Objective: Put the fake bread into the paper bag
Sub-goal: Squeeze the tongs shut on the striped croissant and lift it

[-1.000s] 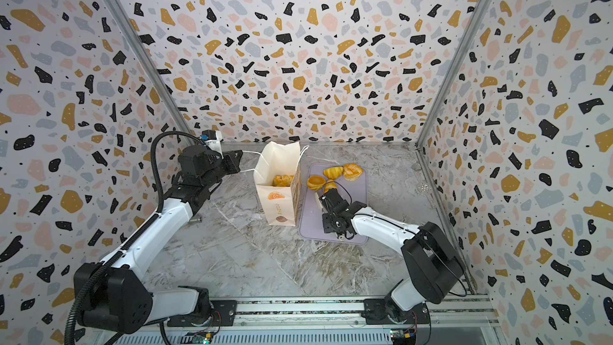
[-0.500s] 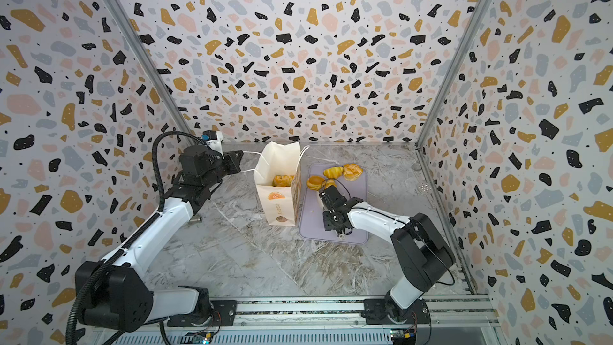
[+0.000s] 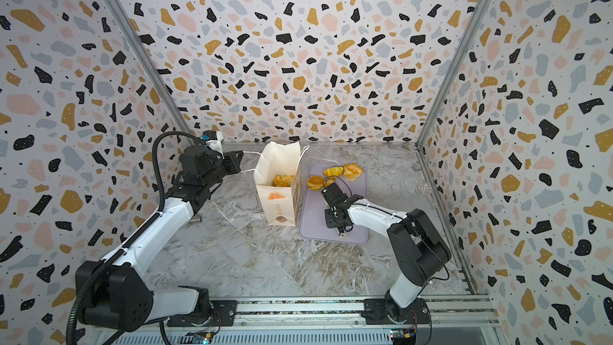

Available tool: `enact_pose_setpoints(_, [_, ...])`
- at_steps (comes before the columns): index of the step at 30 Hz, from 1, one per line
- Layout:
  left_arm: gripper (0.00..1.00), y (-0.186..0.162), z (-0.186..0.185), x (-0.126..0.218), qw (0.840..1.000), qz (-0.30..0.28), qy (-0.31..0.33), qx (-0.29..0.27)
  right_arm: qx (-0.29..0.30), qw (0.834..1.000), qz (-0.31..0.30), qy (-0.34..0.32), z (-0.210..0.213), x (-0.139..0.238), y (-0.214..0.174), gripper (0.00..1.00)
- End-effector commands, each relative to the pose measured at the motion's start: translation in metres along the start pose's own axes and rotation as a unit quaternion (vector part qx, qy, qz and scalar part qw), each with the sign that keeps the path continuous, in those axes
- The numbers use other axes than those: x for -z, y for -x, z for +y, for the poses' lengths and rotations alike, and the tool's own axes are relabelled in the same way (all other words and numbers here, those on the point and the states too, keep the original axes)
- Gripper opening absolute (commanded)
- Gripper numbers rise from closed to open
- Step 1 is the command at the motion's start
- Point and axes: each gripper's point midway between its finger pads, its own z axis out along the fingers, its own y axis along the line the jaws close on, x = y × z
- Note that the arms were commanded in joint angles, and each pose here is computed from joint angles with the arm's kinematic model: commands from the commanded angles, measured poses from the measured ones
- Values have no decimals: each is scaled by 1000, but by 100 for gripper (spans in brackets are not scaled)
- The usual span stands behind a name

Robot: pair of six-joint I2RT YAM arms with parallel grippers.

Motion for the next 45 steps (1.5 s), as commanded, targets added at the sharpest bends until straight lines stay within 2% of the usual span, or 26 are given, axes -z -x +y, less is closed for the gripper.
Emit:
enact_pose_setpoints(1, [0, 12, -10, 2, 1000, -12, -14, -6, -2, 1000, -15, 13, 4, 12, 10, 39])
enact_pose_setpoints(9, [0, 11, -9, 2, 1000, -12, -11, -6, -11, 999, -20, 26, 5, 21, 6, 33])
enact_pose_setpoints(14, [0, 12, -9, 2, 1000, -13, -12, -5, -20, 998, -46, 47, 8, 37, 11, 31])
enact_pose_setpoints(28, [0, 14, -12, 4, 1000, -18, -16, -4, -39, 994, -59, 83, 13, 53, 3, 29])
enact_pose_setpoints(37, [0, 13, -12, 4, 1000, -19, -19, -2, -70, 981, -101, 148, 23, 66, -10, 28])
enact_pose_setpoints(45, [0, 13, -10, 4, 1000, -21, -15, -5, -66, 968, -170, 174, 26, 96, 12, 27])
